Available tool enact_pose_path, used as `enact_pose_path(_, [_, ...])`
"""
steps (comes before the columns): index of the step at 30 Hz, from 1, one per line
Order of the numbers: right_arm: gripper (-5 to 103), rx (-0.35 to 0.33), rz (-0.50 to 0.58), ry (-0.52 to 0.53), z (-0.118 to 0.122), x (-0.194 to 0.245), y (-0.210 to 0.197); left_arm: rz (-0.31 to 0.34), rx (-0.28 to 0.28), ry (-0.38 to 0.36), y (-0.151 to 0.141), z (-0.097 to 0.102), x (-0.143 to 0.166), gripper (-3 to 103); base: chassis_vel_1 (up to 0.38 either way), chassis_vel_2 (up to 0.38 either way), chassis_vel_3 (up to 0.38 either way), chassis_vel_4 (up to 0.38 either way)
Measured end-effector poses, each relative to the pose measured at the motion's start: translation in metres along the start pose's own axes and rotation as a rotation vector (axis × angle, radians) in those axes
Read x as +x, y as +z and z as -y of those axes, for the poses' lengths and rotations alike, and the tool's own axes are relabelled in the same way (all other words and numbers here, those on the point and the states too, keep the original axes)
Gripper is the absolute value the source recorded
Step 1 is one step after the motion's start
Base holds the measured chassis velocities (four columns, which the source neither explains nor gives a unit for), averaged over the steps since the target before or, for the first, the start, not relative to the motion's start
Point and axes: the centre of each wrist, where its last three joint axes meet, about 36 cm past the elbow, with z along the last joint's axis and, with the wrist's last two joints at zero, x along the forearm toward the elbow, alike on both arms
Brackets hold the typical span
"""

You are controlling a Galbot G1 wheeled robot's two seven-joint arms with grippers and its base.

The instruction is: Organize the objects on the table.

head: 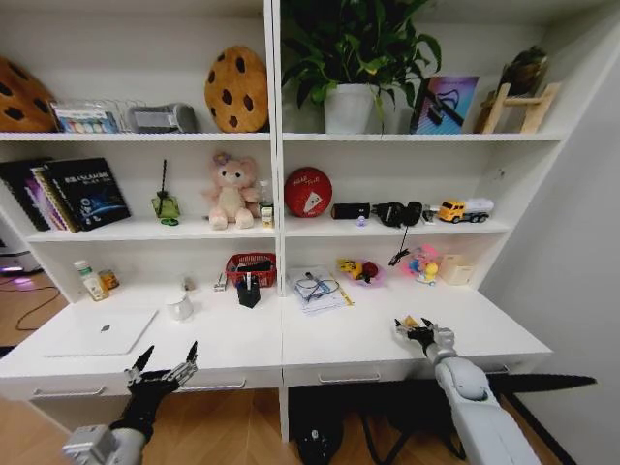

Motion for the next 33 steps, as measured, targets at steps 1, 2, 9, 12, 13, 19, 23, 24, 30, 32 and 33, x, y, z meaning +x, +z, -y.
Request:
enact_pose_path(1, [87,0.000,0.000,0.000,0.000,0.000,0.000,0.000,0.000,0.000,0.000,0.000,0.000,100,0.000,0.000,0.000,0.000])
enact_pose_path(2, [76,0.005,0.000,-0.002,-0.002,-0.001,0.001,0.000,0.000,0.000,0.000,0.000,0.000,100,0.000,0.000,0.000,0.000])
enact_pose_path(9, [54,0.014,0.005,-0.010,-0.004,-0.005,0.003,0.000,0.000,0.000,0.000,0.000,0.000,100,0.000,0.000,0.000,0.000])
enact_pose_path(12, [44,0.016,0.005,-0.012,-0.003,-0.005,0.003,0.000,0.000,0.000,0.000,0.000,0.000,100,0.000,0.000,0.000,0.000])
enact_pose_path(13, [44,0.021,0.008,-0.010,-0.002,-0.006,0.004,0.000,0.000,0.000,0.000,0.000,0.000,100,0.000,0.000,0.000,0.000])
enact_pose_path(19, [16,0.040,0.016,-0.006,0.001,-0.005,0.003,0.000,0.000,0.000,0.000,0.000,0.000,100,0.000,0.000,0.000,0.000])
enact_pose_path(23, [6,0.057,0.048,-0.001,0.000,0.001,-0.003,0.000,0.000,0.000,0.000,0.000,0.000,100,0.000,0.000,0.000,0.000])
enact_pose_path(24, [1,0.072,0.075,0.001,-0.002,0.007,-0.009,0.000,0.000,0.000,0.000,0.000,0.000,100,0.000,0.000,0.000,0.000])
enact_pose_path(30, [0,0.092,0.194,0.032,-0.020,0.043,-0.049,0.000,0.000,0.000,0.000,0.000,0.000,100,0.000,0.000,0.000,0.000])
enact_pose_path(32, [0,0.088,0.211,0.053,-0.025,0.048,-0.057,0.000,0.000,0.000,0.000,0.000,0.000,100,0.000,0.000,0.000,0.000])
enact_pose_path(33, [0,0.083,0.221,0.078,-0.031,0.056,-0.068,0.000,0.000,0.000,0.000,0.000,0.000,100,0.000,0.000,0.000,0.000])
